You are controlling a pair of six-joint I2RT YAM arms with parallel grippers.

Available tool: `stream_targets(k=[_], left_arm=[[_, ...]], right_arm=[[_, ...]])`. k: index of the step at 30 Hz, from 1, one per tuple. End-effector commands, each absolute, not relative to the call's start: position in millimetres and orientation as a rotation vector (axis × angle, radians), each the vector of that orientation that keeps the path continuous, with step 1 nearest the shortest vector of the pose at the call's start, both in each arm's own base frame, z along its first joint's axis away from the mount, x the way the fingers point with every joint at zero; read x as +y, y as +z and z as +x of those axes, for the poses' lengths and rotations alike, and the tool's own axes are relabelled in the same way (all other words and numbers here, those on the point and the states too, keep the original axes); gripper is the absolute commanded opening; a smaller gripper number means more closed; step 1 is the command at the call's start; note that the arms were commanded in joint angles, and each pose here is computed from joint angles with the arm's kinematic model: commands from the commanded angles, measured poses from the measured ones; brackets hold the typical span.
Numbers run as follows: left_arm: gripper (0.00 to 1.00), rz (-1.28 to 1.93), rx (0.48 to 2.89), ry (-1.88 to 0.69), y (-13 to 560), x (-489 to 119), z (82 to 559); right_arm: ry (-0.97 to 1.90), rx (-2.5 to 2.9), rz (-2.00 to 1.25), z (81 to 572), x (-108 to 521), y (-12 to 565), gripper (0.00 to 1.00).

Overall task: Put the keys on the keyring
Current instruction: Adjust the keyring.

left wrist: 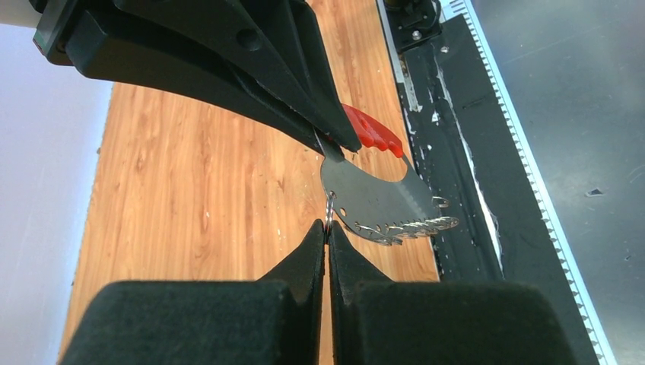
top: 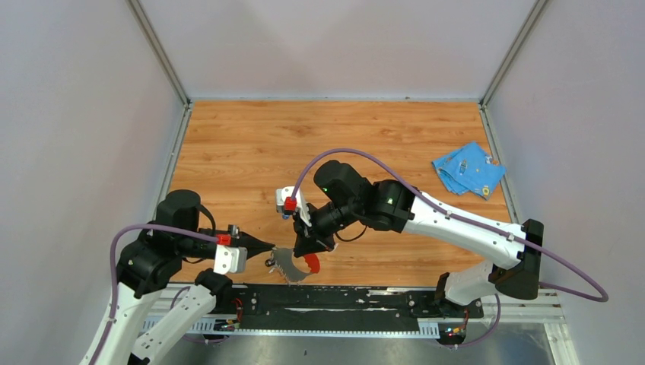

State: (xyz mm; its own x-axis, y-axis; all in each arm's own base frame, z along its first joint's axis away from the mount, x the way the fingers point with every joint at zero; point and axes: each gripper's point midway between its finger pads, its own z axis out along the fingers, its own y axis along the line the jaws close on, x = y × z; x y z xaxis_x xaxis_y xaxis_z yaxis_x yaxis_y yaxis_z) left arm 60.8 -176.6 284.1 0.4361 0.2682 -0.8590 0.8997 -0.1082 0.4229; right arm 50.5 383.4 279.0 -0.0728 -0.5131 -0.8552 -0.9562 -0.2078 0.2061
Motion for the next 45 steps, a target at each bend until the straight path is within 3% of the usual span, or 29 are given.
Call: stream_targets(k=[1, 6, 15, 24, 30, 37, 45], left_arm=[[0.00, 1.631, 0.974, -0.758, 296.8, -178.3, 53.5], [0.00, 1.660, 0.855, -0.692, 305.2, -178.0, 51.0], [0.00, 1.732, 0.671, -0.482, 298.9, -174.7, 60.8], [0.00, 1.714, 0.806, -0.644, 287.8, -180.8, 61.0], [0.00, 1.706, 0.868, -0.747, 275.3, -183.9, 56.5], [0.00, 1.805, 0.610, -0.450, 275.4, -180.9, 74.1], [0.00, 1.829, 0.586, -0.424, 278.3, -184.5, 84.2]], right_arm=[[1.253, 1.496, -1.730, 46.3, 390.6, 296.8, 0.00], [1.296, 1.481, -1.732, 42.9, 391.0, 301.5, 0.00], [1.244, 1.520, -1.647, 66.3, 391.4, 305.3, 0.42], [1.026, 1.387, -1.501, 104.0, 390.1, 331.8, 0.61], [1.035, 1.092, -1.466, 91.8, 379.1, 350.7, 0.61], [0.991, 0.973, -1.500, 84.0, 378.8, 344.9, 0.52], [0.861, 0.929, -1.545, 80.2, 391.4, 334.8, 0.46]])
